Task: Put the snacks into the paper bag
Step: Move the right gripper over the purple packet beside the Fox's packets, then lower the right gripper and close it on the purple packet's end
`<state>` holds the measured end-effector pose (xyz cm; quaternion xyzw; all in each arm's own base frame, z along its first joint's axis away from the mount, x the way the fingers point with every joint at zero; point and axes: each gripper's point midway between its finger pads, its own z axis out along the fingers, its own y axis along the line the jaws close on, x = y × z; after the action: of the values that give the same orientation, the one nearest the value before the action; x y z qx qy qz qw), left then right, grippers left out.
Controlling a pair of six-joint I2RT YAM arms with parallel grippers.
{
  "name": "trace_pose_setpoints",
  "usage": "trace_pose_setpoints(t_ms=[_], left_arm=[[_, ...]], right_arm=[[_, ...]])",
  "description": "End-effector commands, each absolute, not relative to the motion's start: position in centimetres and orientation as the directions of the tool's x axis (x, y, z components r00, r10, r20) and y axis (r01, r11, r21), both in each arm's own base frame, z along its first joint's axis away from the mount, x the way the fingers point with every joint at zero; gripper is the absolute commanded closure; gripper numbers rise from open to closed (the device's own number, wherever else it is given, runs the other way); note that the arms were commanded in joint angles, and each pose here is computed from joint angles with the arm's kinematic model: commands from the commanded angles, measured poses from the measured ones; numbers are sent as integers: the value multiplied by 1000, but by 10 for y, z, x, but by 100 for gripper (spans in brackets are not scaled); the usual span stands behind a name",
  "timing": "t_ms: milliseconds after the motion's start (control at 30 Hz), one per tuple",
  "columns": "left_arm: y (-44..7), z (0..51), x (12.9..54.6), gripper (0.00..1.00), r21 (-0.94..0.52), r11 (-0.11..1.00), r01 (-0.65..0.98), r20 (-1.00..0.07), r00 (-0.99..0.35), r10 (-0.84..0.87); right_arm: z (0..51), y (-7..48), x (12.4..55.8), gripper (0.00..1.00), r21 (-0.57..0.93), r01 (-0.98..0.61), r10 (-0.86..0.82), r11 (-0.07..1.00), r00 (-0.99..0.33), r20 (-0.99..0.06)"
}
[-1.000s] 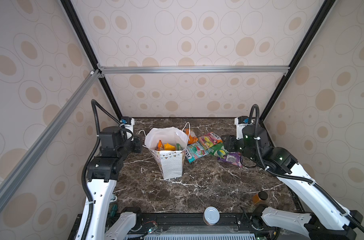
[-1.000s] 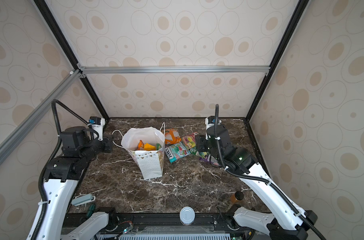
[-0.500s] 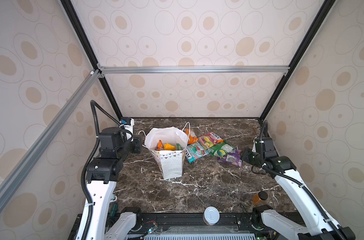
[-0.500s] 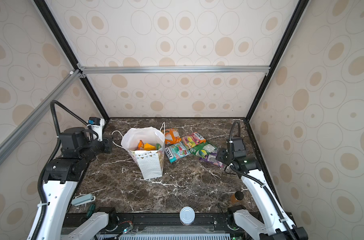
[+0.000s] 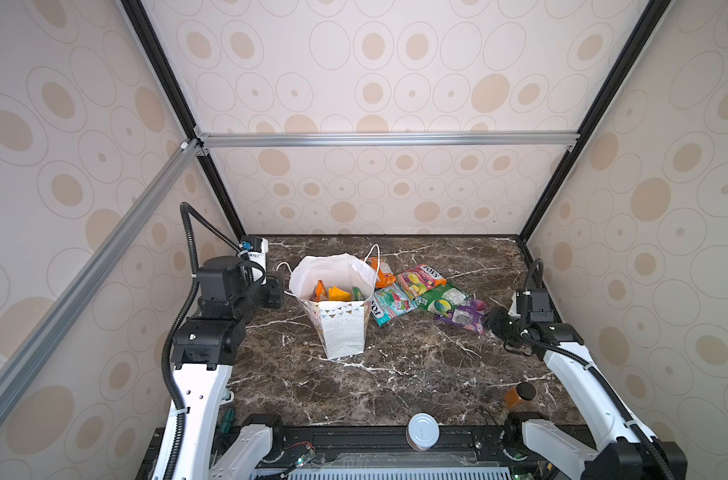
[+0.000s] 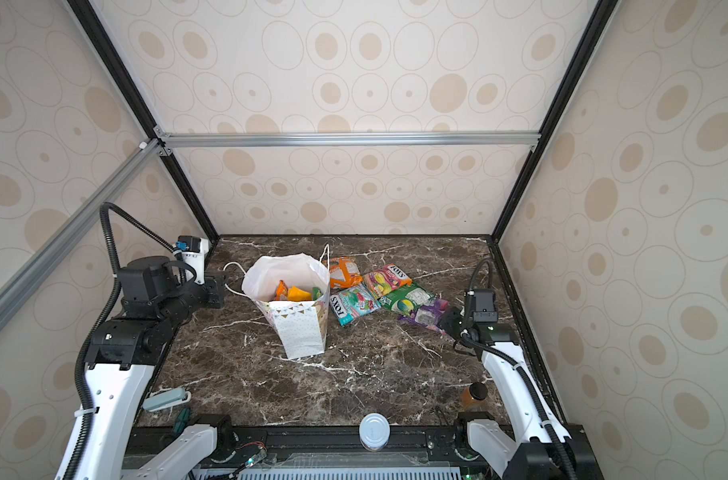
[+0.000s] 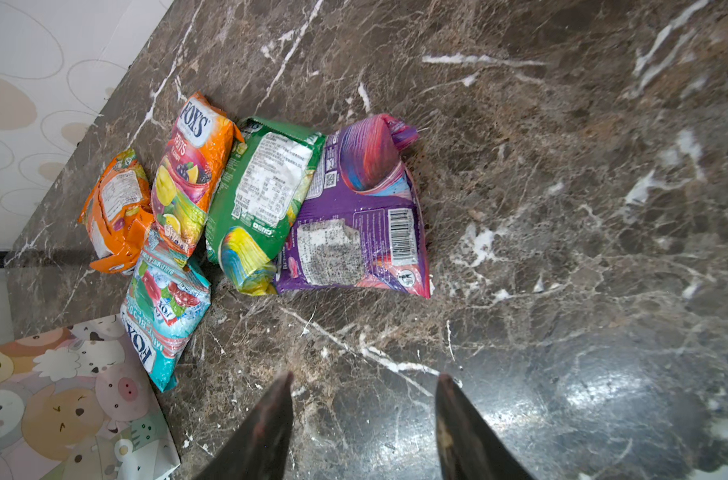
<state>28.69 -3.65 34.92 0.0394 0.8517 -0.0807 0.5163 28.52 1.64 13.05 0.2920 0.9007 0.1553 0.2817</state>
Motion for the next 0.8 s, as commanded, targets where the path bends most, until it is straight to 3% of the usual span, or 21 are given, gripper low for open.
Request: trace_pose_setpoints(t_ms=[0, 767], left_arm=[[-37, 362, 284, 100, -66, 983, 170, -908, -419, 12], [-37, 366, 283, 100, -64, 983, 171, -910, -415, 13]], right_arm=[[120, 12, 289, 43, 464, 466, 646, 754, -654, -393], [68, 8, 315, 38, 455, 505, 661, 733, -685, -306]])
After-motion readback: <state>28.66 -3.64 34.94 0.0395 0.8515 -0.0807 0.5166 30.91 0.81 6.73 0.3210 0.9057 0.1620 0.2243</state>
